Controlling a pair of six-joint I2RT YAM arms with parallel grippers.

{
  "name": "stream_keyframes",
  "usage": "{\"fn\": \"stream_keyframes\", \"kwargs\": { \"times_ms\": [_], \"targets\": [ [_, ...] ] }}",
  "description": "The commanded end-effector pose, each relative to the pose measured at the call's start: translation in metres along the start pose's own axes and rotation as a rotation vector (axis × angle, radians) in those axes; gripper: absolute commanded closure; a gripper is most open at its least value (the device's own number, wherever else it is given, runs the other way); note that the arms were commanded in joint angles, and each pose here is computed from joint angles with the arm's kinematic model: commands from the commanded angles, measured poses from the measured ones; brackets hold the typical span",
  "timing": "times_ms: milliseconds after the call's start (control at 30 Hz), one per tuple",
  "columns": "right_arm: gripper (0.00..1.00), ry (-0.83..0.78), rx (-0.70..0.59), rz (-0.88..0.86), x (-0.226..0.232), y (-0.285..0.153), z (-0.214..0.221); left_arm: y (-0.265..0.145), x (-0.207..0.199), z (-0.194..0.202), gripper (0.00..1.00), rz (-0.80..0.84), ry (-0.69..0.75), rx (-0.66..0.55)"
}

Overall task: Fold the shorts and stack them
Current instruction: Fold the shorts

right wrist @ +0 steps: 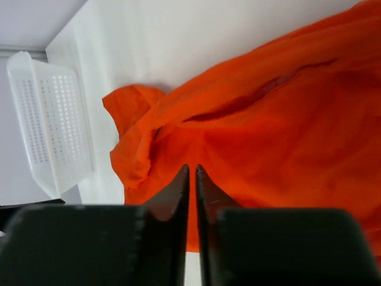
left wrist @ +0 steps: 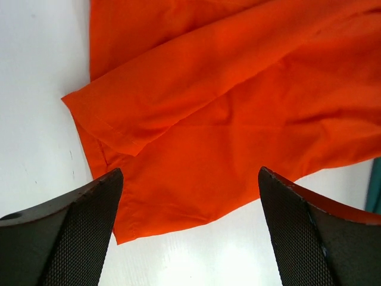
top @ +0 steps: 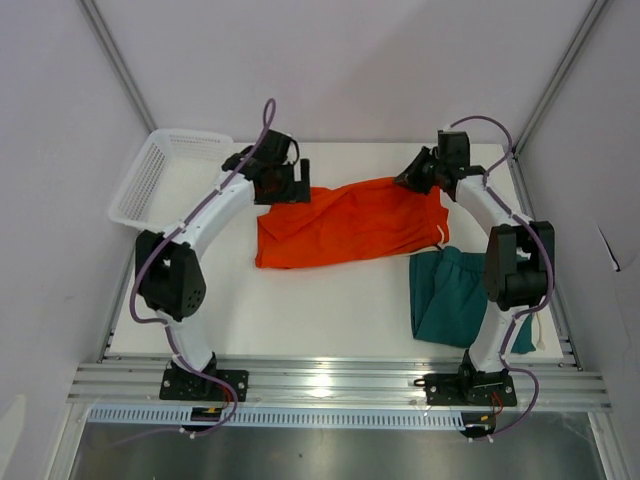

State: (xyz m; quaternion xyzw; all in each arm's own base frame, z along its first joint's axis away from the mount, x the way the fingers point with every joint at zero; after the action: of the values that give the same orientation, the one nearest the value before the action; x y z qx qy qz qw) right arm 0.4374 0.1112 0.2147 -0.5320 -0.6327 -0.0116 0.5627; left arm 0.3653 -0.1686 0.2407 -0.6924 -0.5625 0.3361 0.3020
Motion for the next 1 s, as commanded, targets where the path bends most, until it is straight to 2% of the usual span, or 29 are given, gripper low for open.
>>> {"fn": "stream_keyframes", "kwargs": {
  "times_ms": [0, 133, 300, 467, 600, 700, 967],
  "targets": [
    [0.95, -0.015, 0.020, -0.024, 0.003, 0.008, 0.011, -0.006, -0.011, -0.007, 0.04, -0.027, 0.147, -0.072],
    [0.99, -0.033, 0.066, -0.010, -0.002, 0.023, 0.034, 0.006, -0.027, -0.005, 0.04, -0.043, 0.278, -0.100],
    [1.00, -0.047, 0.118, 0.013, -0.012, 0.036, 0.052, 0.037, -0.030, -0.009, 0.05, -0.035, 0.418, -0.133],
    [1.00, -0.076, 0.171, 0.022, -0.020, 0.044, 0.084, 0.065, -0.028, -0.012, 0.08, -0.037, 0.580, -0.089],
    [1.00, -0.096, 0.181, 0.008, -0.027, 0.044, 0.105, 0.089, -0.025, -0.016, 0.11, -0.099, 0.625, -0.042],
    [1.00, -0.101, 0.201, -0.014, -0.043, 0.048, 0.128, 0.104, -0.027, -0.016, 0.14, -0.096, 0.631, -0.054],
    [1.00, -0.097, 0.220, 0.001, -0.057, 0.052, 0.139, 0.114, -0.028, -0.013, 0.17, -0.084, 0.632, -0.060]
  ]
}}
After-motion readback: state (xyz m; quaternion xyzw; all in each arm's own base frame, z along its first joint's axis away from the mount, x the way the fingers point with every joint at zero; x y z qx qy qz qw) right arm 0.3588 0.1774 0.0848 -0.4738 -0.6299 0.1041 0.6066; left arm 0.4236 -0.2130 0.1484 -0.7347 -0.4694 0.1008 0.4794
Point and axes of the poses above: each gripper's point midway between its finger pads, its own y axis out along the fingers, its own x axis along the line the jaws close on, z = x × y, the point moved 9 cm from there along -y, back along the fingers, and after that the axes turned 6 degrees about y, right-handed, at the moved point
